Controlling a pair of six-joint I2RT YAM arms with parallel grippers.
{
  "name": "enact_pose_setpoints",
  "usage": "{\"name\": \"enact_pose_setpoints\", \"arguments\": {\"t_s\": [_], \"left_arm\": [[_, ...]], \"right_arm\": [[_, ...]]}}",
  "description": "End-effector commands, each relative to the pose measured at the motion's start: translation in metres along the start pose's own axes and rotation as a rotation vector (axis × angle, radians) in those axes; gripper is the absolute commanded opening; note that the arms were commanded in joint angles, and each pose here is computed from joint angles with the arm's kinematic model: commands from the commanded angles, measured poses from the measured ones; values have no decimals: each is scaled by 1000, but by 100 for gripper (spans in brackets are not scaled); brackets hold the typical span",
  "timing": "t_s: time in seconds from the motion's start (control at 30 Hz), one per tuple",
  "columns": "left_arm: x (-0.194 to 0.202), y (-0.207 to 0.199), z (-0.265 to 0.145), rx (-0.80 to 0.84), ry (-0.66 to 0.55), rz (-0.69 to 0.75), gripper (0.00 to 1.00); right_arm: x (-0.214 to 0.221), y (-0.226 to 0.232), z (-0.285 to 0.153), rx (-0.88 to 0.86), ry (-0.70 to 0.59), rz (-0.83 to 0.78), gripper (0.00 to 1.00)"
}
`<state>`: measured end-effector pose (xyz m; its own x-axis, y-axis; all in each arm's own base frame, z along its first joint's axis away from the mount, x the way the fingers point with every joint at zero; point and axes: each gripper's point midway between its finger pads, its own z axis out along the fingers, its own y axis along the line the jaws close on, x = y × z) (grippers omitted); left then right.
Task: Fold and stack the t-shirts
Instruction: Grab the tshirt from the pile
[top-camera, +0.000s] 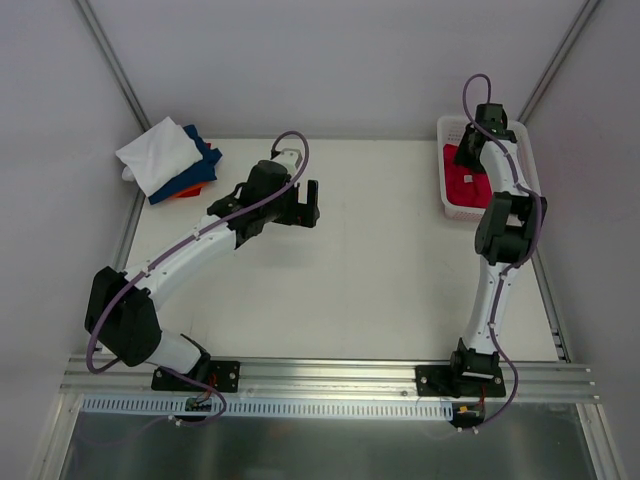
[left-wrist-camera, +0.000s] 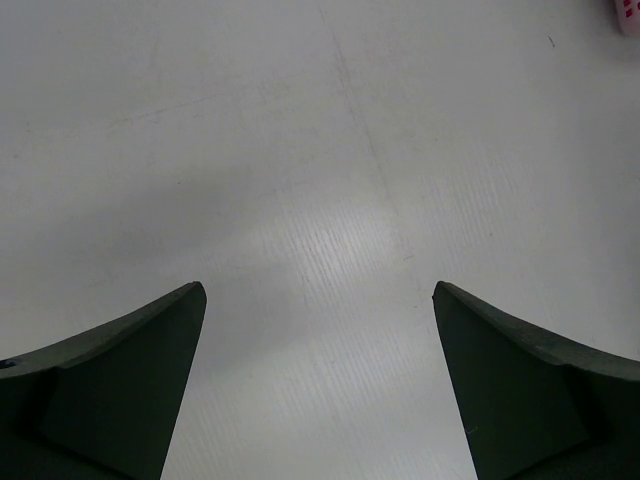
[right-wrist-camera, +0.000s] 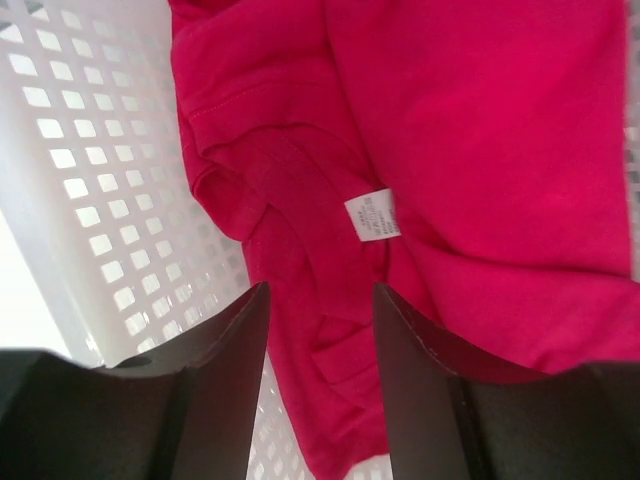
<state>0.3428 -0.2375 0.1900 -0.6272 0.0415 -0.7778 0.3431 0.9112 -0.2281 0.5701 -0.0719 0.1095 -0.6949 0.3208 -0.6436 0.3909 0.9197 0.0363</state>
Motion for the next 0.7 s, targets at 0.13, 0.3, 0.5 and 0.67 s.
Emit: {"name": "enact_pose_setpoints", "arguments": {"t_s": [0.13, 0.3, 0.5, 0.67], "left_arm": [[-6, -4, 5, 3, -22, 34, 99], [-4, -4, 6, 2, -18, 37, 99], [-2, -2, 6, -4, -15, 42, 99], [-3, 0, 5, -10, -20, 41, 99]], "right_arm": [[-7, 19, 17, -95, -27, 24, 49], [-1, 22, 29, -109, -17, 24, 50], [13, 27, 45, -130, 22, 67, 56], [26, 29, 57, -137, 48, 93, 58]]}}
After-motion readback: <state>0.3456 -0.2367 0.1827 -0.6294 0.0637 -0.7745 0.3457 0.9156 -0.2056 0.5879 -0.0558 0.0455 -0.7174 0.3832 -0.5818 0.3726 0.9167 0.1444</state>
